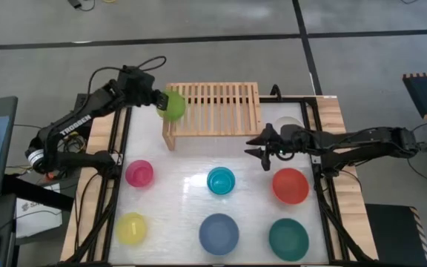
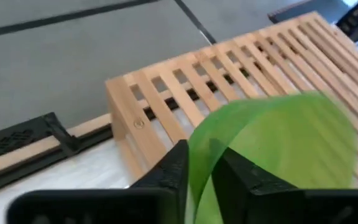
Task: Place and stack bowls onto a shelf
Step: Put the transparent green bowl on the shelf, then stack the transparent pink bowl on top of the transparent green bowl
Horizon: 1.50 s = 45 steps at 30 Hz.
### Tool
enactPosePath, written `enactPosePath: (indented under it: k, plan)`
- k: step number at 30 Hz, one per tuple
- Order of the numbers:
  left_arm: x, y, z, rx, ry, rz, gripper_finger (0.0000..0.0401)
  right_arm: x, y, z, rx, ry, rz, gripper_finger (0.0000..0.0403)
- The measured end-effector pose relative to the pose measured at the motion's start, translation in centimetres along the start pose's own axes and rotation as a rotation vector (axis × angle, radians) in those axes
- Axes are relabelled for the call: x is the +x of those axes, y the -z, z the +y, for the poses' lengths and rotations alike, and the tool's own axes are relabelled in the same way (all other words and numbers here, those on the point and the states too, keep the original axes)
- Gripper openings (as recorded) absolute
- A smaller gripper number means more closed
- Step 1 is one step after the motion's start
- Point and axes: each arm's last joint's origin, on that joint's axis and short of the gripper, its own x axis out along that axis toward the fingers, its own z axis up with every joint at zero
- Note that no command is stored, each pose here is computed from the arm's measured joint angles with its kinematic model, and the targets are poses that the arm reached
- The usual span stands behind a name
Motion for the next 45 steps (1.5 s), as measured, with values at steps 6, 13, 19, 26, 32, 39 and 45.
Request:
enactPosePath:
  k: [6,13,19,26,32,39,45]
  plan:
    - [2.4,1.0,-0.4,0.032,-0.007,0.073,0.0136,0.0,0.0,0.0,0.005,0.0,-0.005,0.0226]
    - [4.5,0.3,-1.7,0.066,0.051,-0.023,0.0175,0.0,-0.1,0.0,0.005,0.0,-0.006,0.0226]
    - [2.5,-1.1,-2.0,0.098,0.09,-0.161,0.0177,0.0,0.1,0.0,0.004,0.005,0.012,0.0226]
    - [-4.4,-0.4,-2.1,0.16,0.105,-0.13,0.0177,0.0,0.3,0.0,0.002,0.005,0.032,0.0226]
    - [-9.6,4.3,-1.8,0.18,0.061,0.095,0.0164,0.0,0.2,0.0,0.001,0.003,0.014,0.0226]
    - [-12.8,8.9,-0.9,0.069,0.048,0.286,0.0142,0.0,0.0,0.1,0.002,-0.001,-0.008,0.0226]
    - [-9.7,13.7,-1.2,0.08,-0.001,0.456,0.0141,0.0,0.0,0.5,-0.005,0.004,-0.011,0.0226]
